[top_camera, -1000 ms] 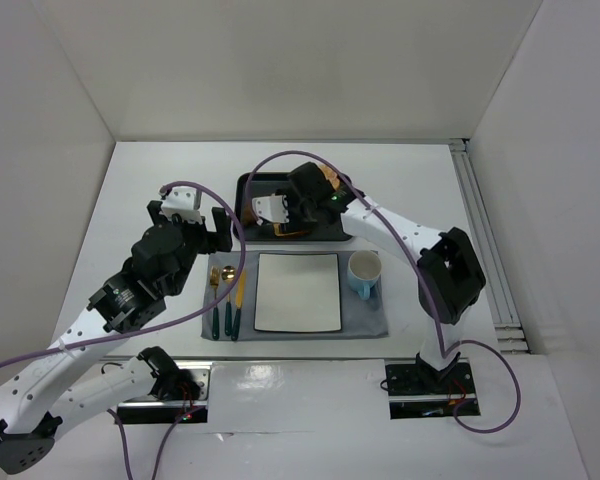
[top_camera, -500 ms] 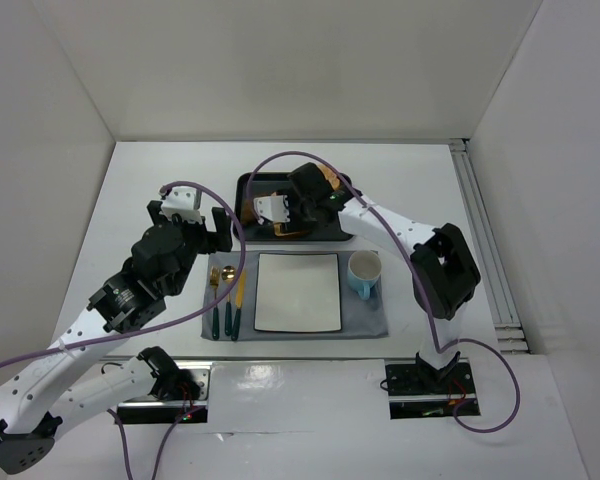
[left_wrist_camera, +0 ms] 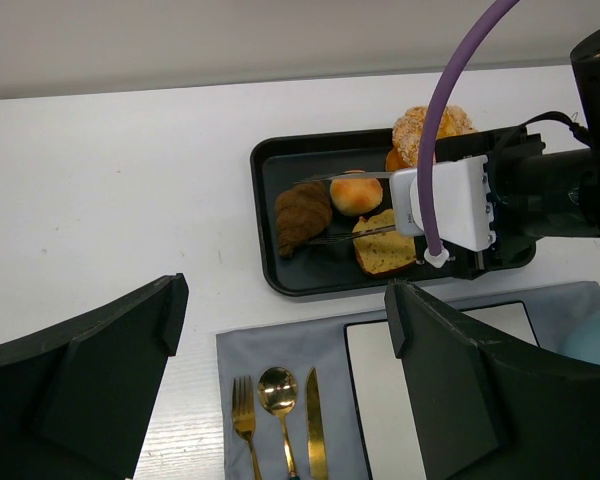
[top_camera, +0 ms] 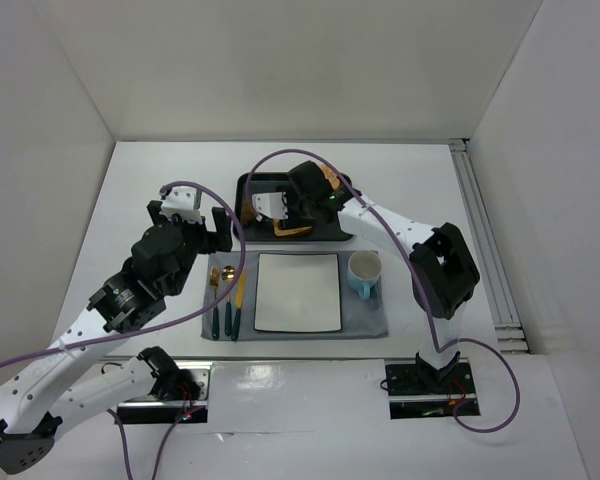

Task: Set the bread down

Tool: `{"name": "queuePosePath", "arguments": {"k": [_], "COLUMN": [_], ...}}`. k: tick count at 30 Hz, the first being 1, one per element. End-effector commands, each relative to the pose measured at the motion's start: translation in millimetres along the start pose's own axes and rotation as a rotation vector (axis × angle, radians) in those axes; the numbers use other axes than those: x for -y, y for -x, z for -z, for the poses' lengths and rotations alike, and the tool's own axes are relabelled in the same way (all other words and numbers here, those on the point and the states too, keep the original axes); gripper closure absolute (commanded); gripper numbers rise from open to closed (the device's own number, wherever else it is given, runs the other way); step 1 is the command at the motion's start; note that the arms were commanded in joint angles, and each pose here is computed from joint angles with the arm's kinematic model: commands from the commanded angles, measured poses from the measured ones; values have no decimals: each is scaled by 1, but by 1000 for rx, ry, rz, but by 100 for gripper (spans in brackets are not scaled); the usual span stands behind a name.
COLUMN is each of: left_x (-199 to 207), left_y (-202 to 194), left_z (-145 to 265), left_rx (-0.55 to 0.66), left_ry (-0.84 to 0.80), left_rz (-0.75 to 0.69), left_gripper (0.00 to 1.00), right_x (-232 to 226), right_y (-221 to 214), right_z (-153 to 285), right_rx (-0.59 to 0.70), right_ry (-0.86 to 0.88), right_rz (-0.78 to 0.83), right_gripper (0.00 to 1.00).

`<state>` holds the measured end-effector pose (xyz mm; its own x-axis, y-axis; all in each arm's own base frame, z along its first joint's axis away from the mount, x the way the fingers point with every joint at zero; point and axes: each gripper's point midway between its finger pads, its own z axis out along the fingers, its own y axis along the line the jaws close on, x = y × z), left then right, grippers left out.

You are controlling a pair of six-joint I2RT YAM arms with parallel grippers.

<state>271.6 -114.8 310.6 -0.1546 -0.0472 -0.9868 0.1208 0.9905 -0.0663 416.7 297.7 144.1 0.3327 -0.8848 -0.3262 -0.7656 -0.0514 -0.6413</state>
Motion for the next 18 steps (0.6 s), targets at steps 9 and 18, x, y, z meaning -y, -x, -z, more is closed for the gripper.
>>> {"name": "queuePosePath", "arguments": {"k": [9, 18], "left_x": [0, 0], "left_y": [11, 11], "left_z": [-1, -1], "left_rx": [44, 44], "left_ry": [-4, -4], "left_rz": [17, 17], "left_gripper": [1, 1], "right_x": [37, 35], "right_y": [10, 6], "right_z": [0, -10], "right_rx": [35, 29], "right_ry": [-111, -74], "right_rz": [-17, -14], "right_gripper": [37, 37]}}
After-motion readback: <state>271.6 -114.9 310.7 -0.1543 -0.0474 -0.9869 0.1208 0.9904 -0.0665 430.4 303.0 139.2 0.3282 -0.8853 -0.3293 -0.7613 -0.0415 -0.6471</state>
